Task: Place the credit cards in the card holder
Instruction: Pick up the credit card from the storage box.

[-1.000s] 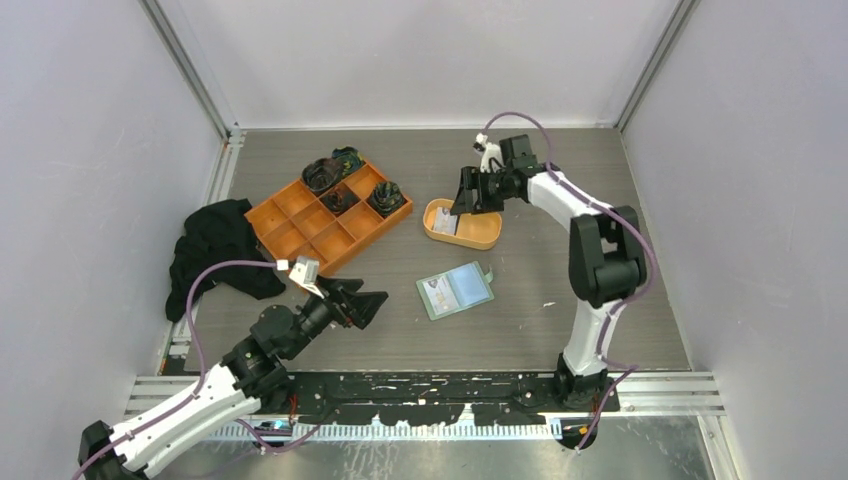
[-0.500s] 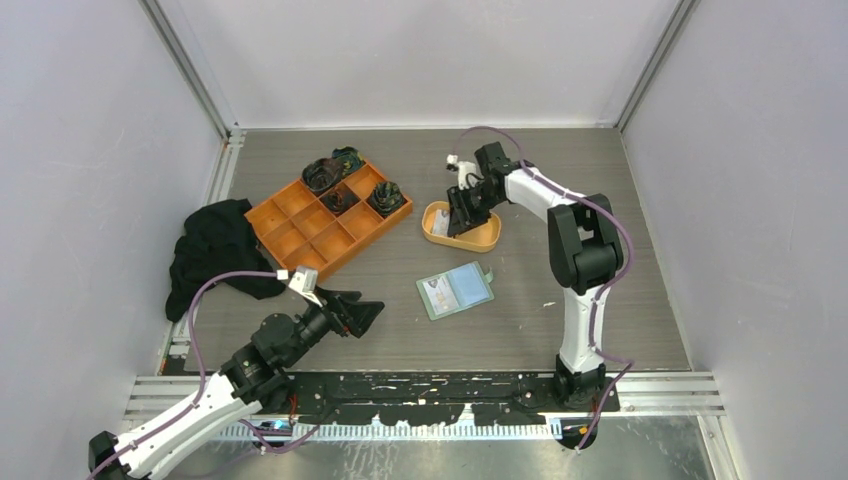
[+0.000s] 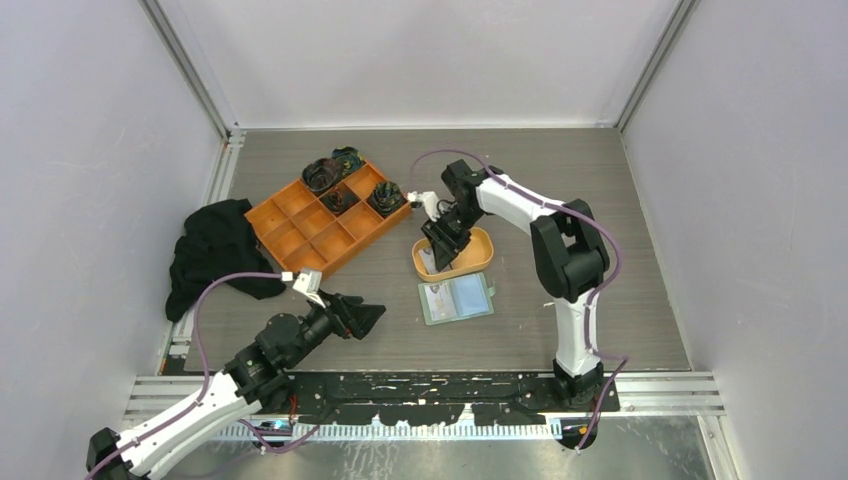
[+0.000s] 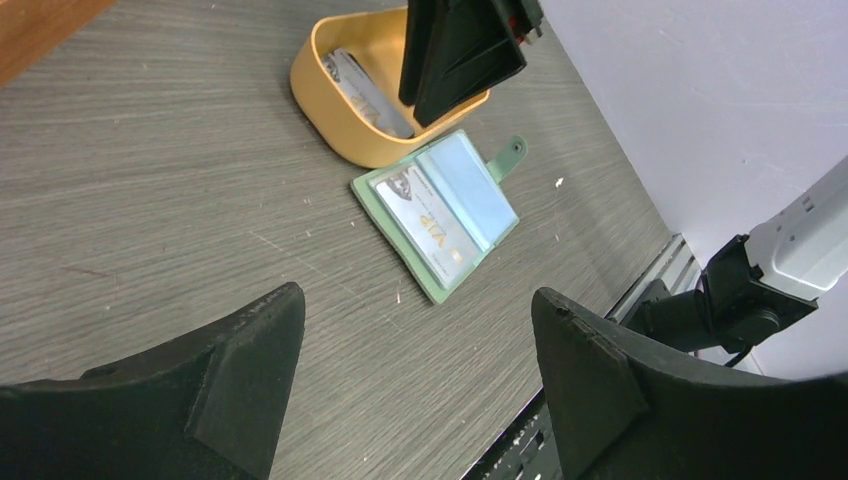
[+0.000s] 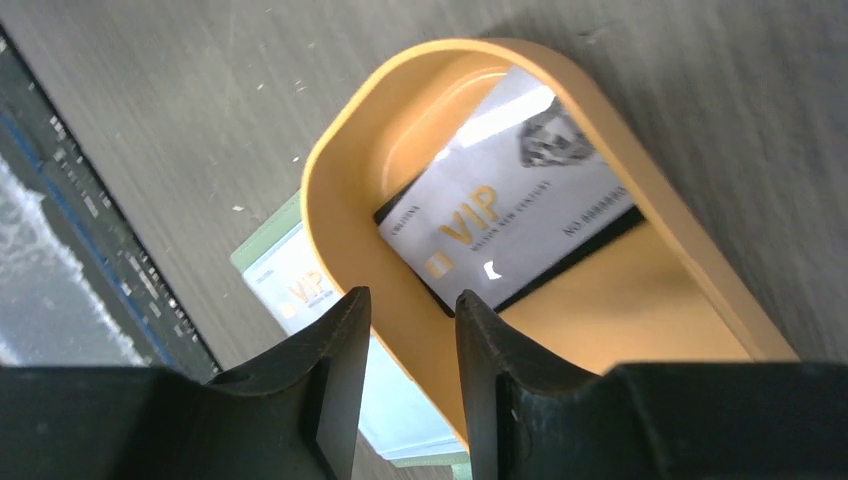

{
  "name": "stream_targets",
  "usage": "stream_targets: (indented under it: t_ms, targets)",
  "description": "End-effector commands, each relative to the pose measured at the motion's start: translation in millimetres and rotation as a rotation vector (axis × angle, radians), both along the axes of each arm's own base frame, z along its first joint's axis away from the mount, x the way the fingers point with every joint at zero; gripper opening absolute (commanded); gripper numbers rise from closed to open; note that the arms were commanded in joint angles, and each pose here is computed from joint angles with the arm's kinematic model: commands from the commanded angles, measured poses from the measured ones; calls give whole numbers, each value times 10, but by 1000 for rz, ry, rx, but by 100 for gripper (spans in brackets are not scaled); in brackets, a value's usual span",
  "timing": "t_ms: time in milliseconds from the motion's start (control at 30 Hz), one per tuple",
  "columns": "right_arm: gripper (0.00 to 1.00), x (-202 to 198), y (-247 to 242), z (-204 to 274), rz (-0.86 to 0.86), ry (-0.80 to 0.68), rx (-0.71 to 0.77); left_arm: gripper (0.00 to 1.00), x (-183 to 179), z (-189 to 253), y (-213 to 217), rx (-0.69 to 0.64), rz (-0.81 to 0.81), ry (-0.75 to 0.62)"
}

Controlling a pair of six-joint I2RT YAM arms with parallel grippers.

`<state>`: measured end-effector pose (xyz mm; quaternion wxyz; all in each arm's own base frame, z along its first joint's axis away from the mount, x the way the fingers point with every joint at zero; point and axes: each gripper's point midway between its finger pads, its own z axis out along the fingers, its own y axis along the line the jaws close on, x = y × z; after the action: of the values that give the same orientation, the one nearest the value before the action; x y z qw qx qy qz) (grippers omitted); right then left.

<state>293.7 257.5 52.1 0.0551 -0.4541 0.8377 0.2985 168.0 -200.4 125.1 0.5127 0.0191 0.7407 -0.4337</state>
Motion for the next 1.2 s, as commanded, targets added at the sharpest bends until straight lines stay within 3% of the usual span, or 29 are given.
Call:
stream_targets:
  t_ms: [0,267,367,533,667,1167]
  targets:
    - [44,371,26,498,-191,-204,89,83,53,96,-15,-50,23,-8]
    - [56,585,54,365,-540,-172,143,80,227,174,-101,-82,80,37]
    - [57,608,69,224,-573,-135,124,69,306,71,-235,-35,73,99]
    - [57,665,63,61,-591,-128,96,53,490,-75,-409,29,100,182]
    - [57,657,45,-67,-589,-100,69,49,647,-255,-448,111,138,248]
    - [51,418,246,-99,-552,83,149,40,1046,-731,-823,123,22,417]
